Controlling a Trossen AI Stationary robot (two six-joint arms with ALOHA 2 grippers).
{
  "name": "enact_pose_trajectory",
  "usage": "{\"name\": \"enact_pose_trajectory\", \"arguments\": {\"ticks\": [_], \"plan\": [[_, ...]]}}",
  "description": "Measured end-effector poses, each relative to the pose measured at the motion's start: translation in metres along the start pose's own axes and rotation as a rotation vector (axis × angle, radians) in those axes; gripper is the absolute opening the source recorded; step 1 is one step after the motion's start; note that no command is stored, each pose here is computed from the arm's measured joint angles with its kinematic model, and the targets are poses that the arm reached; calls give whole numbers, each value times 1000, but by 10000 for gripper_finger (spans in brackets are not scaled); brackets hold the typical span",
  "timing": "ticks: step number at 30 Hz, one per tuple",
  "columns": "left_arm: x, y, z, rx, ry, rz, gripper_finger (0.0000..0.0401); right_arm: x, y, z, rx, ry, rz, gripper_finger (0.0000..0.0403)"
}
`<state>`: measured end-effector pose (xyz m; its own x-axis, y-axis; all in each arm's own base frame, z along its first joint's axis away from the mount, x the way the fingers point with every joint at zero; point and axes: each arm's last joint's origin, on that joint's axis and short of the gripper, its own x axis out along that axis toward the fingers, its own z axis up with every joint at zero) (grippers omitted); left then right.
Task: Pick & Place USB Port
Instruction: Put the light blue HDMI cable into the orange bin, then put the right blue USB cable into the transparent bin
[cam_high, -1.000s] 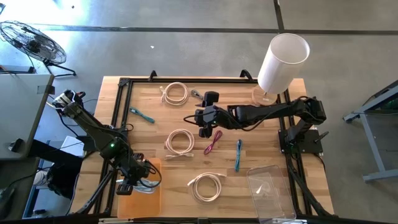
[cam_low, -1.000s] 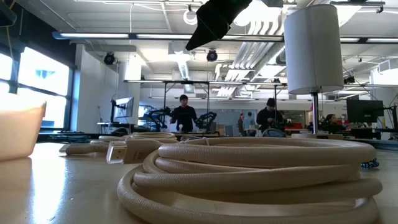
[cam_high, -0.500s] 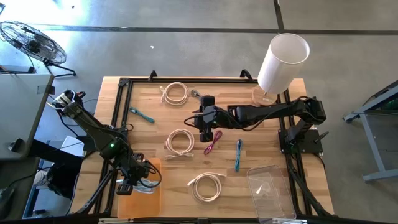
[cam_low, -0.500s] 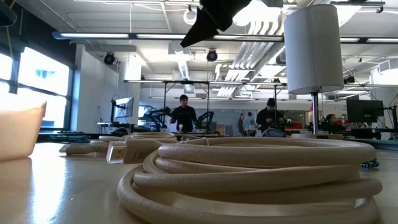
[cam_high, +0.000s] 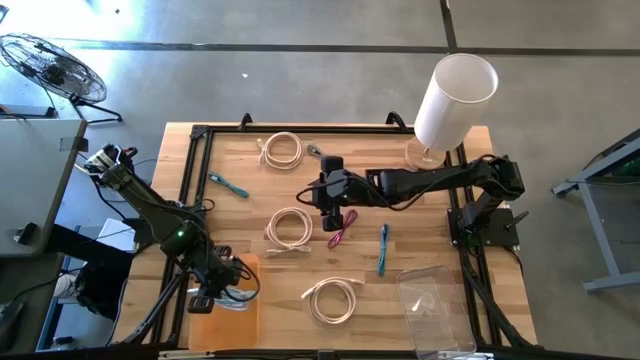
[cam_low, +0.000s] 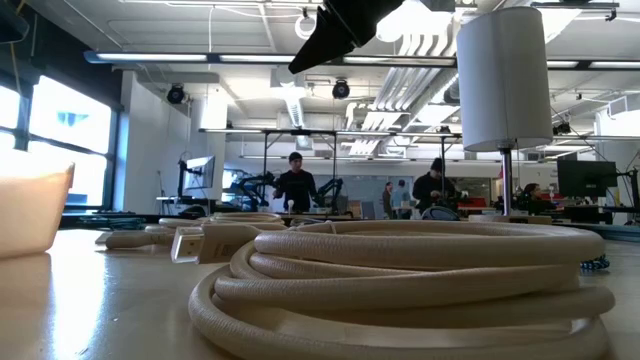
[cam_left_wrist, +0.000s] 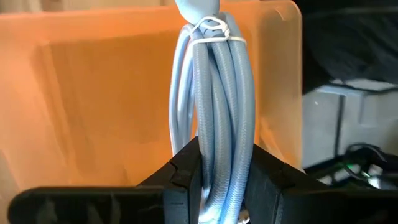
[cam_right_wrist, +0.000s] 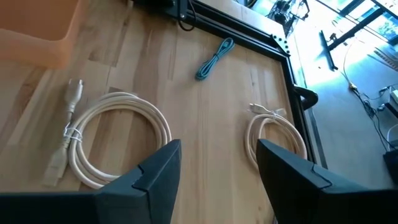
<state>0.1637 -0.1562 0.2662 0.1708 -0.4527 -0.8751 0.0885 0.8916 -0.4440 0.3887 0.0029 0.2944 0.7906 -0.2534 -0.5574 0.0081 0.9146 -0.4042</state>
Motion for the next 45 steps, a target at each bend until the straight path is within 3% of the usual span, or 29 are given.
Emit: {"name": "enact_pose_trajectory", "arguments": {"ticks": [7,33,37,45], "plan": [[0,2,2,-1,-55,61,88,0,0,0,0,0,-1,200],[0,3,-1,3,-16,59,94,0,0,0,0,0,-1,201],[0,4,-2,1,-5,71,134,0,0,0,0,0,-2,200],[0,5,-1,53,-31,103,271,0,0,0,0,0,-2,200]]}}
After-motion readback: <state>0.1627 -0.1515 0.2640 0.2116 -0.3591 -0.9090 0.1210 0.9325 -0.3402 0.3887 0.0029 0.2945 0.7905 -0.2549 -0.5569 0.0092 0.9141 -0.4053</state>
